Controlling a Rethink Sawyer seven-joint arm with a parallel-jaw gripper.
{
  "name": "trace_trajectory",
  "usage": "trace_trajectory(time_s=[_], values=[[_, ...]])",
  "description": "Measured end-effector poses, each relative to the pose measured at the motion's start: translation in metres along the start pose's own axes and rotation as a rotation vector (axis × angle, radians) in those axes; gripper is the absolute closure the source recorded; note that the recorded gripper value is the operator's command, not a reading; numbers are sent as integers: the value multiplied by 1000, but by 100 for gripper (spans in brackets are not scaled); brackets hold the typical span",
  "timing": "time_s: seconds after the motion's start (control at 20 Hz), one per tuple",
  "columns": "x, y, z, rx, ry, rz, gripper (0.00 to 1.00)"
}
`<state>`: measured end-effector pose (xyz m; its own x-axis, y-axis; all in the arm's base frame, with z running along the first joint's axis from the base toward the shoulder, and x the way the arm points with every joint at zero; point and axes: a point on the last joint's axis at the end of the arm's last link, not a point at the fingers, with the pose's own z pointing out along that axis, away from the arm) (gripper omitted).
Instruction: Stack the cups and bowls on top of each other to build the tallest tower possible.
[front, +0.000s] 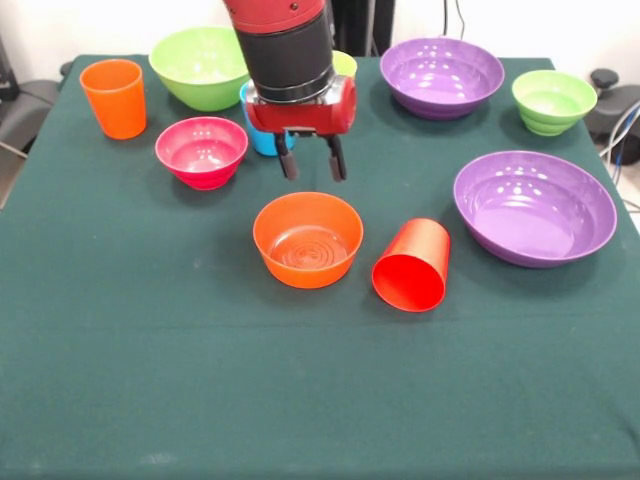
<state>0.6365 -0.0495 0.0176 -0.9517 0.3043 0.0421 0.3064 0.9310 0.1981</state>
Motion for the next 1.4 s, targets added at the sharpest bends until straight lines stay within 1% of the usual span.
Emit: trace_trajectory(time_s=[0.25,0.5,0.65,0.95,1.05,1.35,1.4], values=[[-2,-3,6,-4,3,6,0],[-4,-2,16,-7,22,8,0],[-7,6,18,-5,40,-3,0],[-19,32,14,7,68,-44,0],[-24,42,12,11,67,-59,0],[-36,53,11,13,43,-73,0],[-40,55,11,12,34,-75,0]])
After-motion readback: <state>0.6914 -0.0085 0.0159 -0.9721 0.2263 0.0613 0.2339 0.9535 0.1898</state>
